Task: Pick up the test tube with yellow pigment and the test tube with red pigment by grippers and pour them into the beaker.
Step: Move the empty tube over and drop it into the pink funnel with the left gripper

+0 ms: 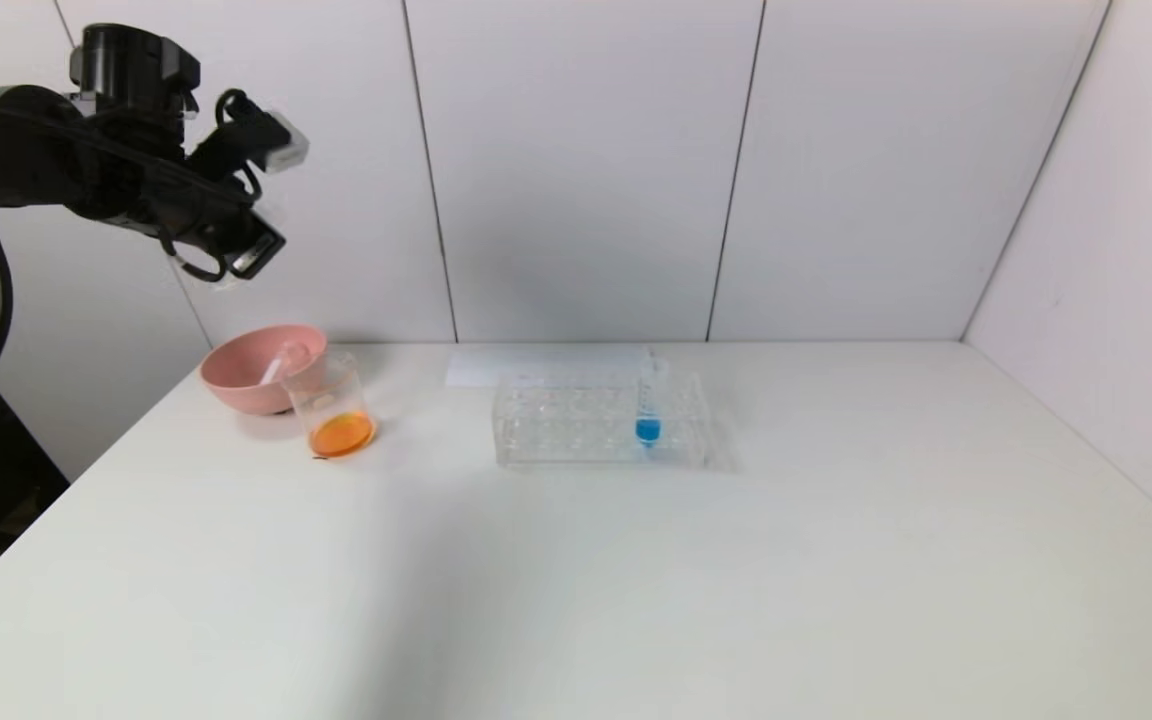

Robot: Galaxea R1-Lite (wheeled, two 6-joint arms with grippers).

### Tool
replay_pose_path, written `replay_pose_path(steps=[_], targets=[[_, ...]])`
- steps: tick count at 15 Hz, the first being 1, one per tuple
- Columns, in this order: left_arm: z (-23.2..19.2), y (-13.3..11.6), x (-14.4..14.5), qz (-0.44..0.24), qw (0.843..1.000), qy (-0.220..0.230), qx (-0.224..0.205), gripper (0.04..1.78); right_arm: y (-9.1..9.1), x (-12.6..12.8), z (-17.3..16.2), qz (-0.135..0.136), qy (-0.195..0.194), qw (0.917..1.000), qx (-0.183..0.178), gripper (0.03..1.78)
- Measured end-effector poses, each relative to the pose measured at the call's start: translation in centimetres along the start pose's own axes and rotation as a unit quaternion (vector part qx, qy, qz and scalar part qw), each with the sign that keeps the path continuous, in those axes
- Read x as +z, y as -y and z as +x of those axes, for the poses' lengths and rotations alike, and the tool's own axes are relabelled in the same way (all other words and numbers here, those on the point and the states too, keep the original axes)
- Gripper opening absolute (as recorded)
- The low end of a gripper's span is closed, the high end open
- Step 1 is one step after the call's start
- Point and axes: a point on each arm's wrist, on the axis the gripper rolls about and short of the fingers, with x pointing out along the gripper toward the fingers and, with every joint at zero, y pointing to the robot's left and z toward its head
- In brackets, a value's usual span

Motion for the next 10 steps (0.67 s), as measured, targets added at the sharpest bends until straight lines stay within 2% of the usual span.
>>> replay_pose_path(steps=[2, 4, 7, 10], targets=[[-0.6, -0.8, 0.8, -0.101, 0.994, 0.039, 0.03, 0.44, 0.0, 0.0, 0.0, 0.0, 0.0, 1.0, 0.0, 1.7], [-0.8, -1.3, 1.2, -0.183, 0.98, 0.064, 0.045, 0.44, 0.0, 0.0, 0.0, 0.0, 0.0, 1.0, 0.0, 1.7], [-0.7, -1.7, 1.0, -0.256, 0.962, 0.078, 0.059, 0.44, 0.0, 0.0, 0.0, 0.0, 0.0, 1.0, 0.0, 1.7], [-0.5, -2.3, 1.1, -0.319, 0.938, 0.098, 0.098, 0.44, 0.0, 0.0, 0.0, 0.0, 0.0, 1.0, 0.0, 1.7]])
